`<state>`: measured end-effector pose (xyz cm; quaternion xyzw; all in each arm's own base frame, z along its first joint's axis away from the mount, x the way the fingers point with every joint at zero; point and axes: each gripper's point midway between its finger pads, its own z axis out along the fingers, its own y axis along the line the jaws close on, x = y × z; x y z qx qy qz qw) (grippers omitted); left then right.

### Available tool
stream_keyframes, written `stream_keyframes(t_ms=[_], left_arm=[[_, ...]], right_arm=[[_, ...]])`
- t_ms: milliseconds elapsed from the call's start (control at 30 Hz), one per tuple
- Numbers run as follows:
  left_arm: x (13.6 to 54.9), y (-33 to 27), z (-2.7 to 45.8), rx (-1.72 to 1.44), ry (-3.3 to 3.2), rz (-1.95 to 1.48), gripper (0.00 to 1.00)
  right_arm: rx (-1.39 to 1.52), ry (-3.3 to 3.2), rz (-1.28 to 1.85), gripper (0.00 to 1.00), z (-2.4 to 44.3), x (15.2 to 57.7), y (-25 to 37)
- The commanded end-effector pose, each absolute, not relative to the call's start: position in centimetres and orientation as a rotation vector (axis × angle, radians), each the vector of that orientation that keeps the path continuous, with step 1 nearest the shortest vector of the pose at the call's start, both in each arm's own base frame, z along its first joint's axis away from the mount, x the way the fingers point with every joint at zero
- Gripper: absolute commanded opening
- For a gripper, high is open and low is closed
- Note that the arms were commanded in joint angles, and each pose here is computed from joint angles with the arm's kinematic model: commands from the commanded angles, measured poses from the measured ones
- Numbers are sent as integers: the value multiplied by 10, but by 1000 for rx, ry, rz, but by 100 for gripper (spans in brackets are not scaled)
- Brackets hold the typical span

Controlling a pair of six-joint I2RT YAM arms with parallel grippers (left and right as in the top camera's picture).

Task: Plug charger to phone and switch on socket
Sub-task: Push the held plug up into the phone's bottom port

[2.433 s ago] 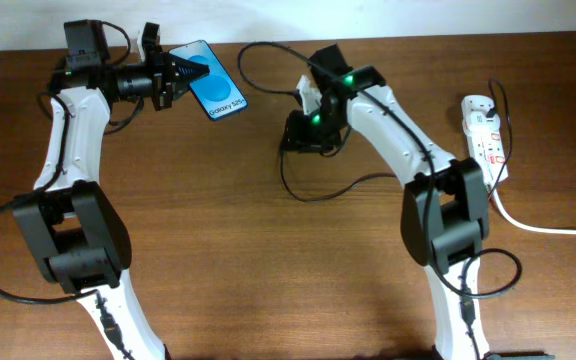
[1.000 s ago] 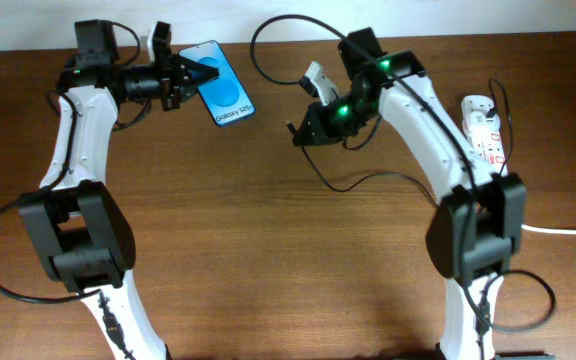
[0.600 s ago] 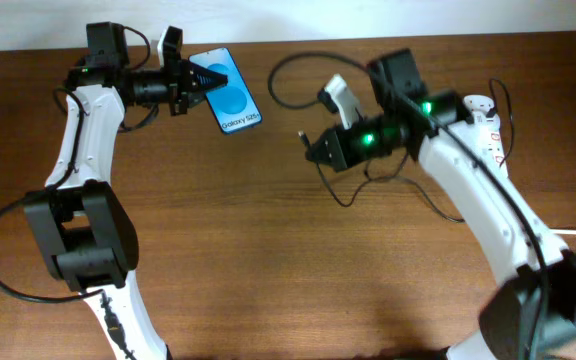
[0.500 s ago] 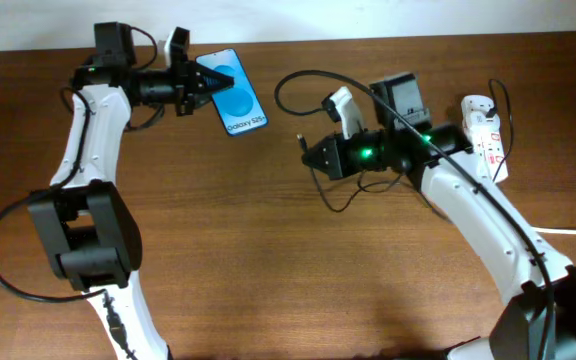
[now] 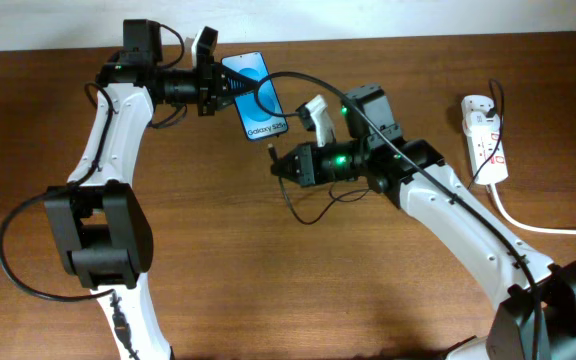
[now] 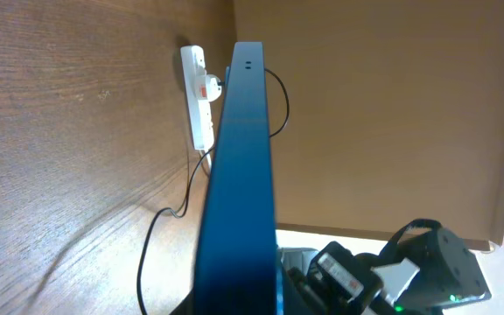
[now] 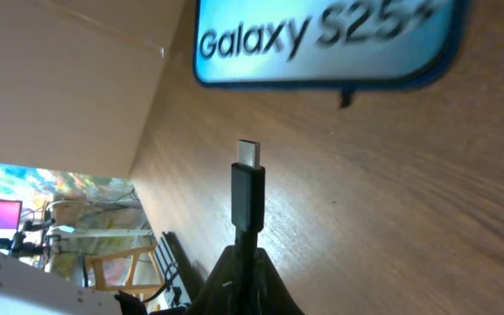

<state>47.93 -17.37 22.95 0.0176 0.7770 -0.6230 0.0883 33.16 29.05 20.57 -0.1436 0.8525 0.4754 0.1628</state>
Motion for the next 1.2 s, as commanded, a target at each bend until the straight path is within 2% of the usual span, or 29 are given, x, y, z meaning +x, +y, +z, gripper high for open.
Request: stream_keyframes(t_ms=[0,433,1167], left_arm=[[477,-173,241,102,2273,-1862,0],[471,-176,261,271,2133,-1943,0],[467,-176,260,232,2154,-1985,0]], right_arm=[[-379,2444,1407,4,207,326,296],[-380,2425,1472,4,206,331,300],[-360,2372,1426,4,210,348,289]])
